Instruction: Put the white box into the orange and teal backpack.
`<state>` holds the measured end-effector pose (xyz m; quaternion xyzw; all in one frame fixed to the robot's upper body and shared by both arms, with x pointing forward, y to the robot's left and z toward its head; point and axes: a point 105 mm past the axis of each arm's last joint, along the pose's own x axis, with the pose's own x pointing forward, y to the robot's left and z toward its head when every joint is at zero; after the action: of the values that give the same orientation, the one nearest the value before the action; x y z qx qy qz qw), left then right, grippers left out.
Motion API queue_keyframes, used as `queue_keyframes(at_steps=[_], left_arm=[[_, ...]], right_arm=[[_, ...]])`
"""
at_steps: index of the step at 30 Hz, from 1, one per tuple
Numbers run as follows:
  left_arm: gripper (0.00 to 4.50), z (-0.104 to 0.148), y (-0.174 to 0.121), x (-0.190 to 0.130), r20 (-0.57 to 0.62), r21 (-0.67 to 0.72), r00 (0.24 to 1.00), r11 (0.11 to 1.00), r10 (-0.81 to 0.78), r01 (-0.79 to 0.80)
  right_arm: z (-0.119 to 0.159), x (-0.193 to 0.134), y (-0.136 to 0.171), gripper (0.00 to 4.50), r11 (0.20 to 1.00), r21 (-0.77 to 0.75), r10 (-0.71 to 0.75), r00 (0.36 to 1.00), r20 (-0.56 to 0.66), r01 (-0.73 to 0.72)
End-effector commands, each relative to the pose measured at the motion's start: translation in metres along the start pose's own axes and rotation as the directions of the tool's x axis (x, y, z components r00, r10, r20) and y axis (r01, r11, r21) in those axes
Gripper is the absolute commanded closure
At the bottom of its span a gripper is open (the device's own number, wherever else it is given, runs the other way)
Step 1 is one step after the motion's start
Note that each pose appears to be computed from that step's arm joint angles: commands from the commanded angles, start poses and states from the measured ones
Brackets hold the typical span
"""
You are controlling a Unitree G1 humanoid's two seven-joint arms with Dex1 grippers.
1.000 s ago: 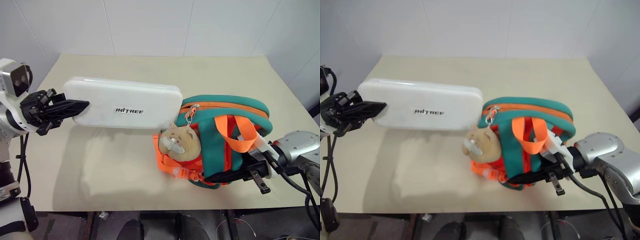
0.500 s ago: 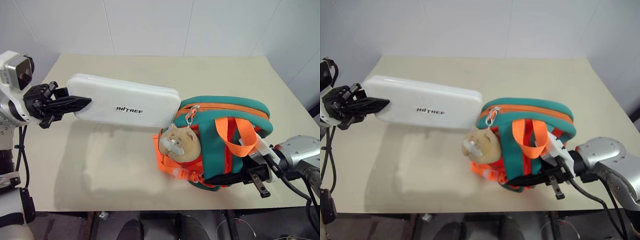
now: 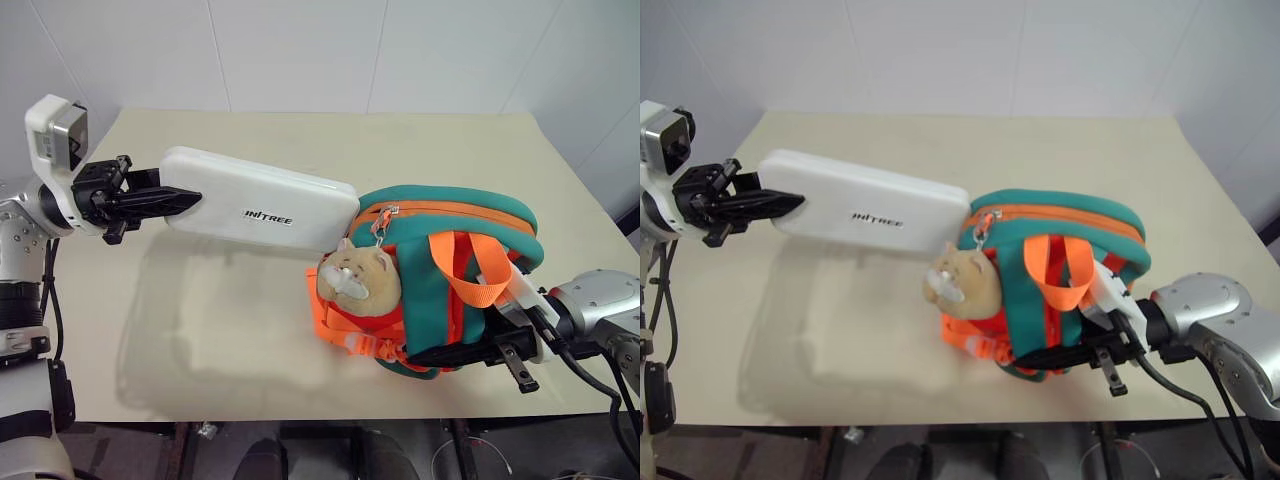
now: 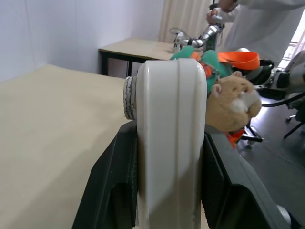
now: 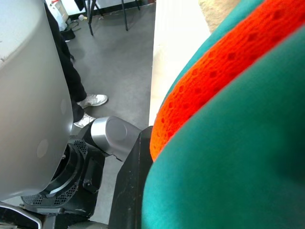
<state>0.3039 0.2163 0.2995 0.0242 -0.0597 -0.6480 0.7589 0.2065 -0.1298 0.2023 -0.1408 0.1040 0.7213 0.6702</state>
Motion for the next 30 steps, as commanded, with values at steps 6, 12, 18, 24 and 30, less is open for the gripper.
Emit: queue_keyframes(at_steps=[6, 12, 18, 24, 30], left_arm=[[3.17, 0.012, -0.022, 0.027, -0.020, 0.050, 0.969, 0.968, -0.246, 0.246], [3.17, 0.012, -0.032, 0.043, -0.043, 0.055, 0.940, 0.939, -0.339, 0.341], [3.17, 0.022, -0.038, 0.053, -0.048, 0.105, 0.919, 0.913, -0.392, 0.395], [3.17, 0.039, -0.038, 0.046, -0.062, 0.168, 0.930, 0.914, -0.363, 0.368], [3.17, 0.061, -0.043, 0.041, -0.068, 0.229, 0.936, 0.908, -0.345, 0.352]], right_arm=[[0.005, 0.001, -0.002, 3.91, 0.999, -0.040, 0.000, 1.000, 0.008, 0.000], [0.005, 0.002, -0.003, 3.91, 0.999, -0.042, -0.005, 1.000, 0.012, 0.005], [0.004, 0.004, -0.004, 3.91, 0.999, -0.043, -0.014, 1.000, 0.017, 0.015], [0.003, 0.006, -0.005, 3.91, 0.999, -0.043, -0.025, 0.999, 0.020, 0.026], [0.002, 0.005, -0.005, 3.91, 0.999, -0.042, -0.029, 0.999, 0.021, 0.030]])
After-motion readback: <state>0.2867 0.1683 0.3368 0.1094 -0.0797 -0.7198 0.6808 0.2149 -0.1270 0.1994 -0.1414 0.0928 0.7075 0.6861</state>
